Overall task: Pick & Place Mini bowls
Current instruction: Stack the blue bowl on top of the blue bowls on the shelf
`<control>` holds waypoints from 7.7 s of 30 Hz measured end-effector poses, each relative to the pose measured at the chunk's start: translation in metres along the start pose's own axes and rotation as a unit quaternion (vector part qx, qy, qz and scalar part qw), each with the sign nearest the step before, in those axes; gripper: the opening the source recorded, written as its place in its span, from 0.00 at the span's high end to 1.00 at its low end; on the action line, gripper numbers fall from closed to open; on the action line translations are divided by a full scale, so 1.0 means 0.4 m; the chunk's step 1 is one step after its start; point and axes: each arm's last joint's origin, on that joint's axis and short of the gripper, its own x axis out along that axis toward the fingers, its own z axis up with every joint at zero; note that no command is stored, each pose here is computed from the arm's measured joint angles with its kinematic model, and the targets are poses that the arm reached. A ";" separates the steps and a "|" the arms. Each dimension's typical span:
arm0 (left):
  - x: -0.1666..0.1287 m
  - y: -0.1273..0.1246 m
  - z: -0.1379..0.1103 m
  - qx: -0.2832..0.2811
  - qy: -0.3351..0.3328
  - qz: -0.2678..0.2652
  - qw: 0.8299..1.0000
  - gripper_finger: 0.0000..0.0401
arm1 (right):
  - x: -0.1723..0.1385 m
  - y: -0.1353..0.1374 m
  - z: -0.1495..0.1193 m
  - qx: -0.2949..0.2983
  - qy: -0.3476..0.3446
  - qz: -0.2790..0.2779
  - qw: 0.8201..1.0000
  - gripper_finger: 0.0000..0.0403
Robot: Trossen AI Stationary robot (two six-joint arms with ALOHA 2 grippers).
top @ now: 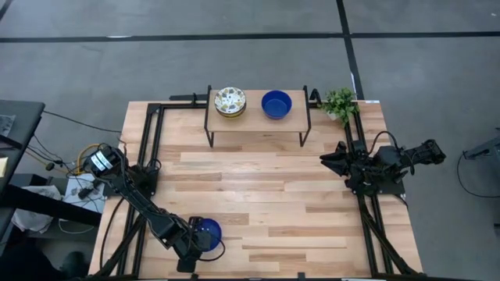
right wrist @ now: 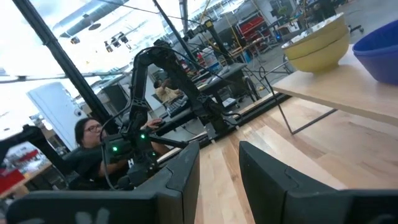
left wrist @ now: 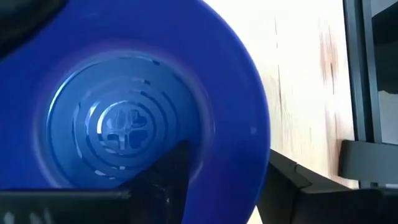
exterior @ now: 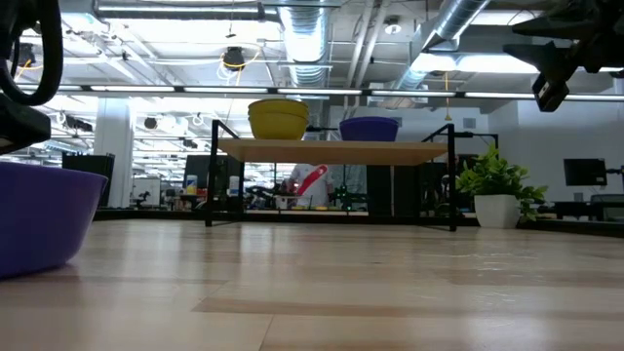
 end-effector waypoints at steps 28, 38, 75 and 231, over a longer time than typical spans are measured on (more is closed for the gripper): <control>-0.035 0.001 0.013 0.027 -0.015 -0.016 0.999 0.98 | 0.000 0.001 0.002 0.132 -0.004 0.001 0.991 0.75; -0.070 0.035 0.039 0.034 -0.003 -0.050 0.998 0.98 | -0.001 0.008 0.018 0.123 -0.035 0.018 0.992 0.75; -0.165 0.128 0.138 -0.002 0.059 -0.066 0.996 0.98 | 0.111 0.077 0.019 0.097 -0.039 0.161 0.981 0.75; -0.292 0.156 0.294 0.243 -0.077 0.193 0.948 0.99 | 0.822 0.221 0.128 -0.035 0.541 -0.113 0.833 0.82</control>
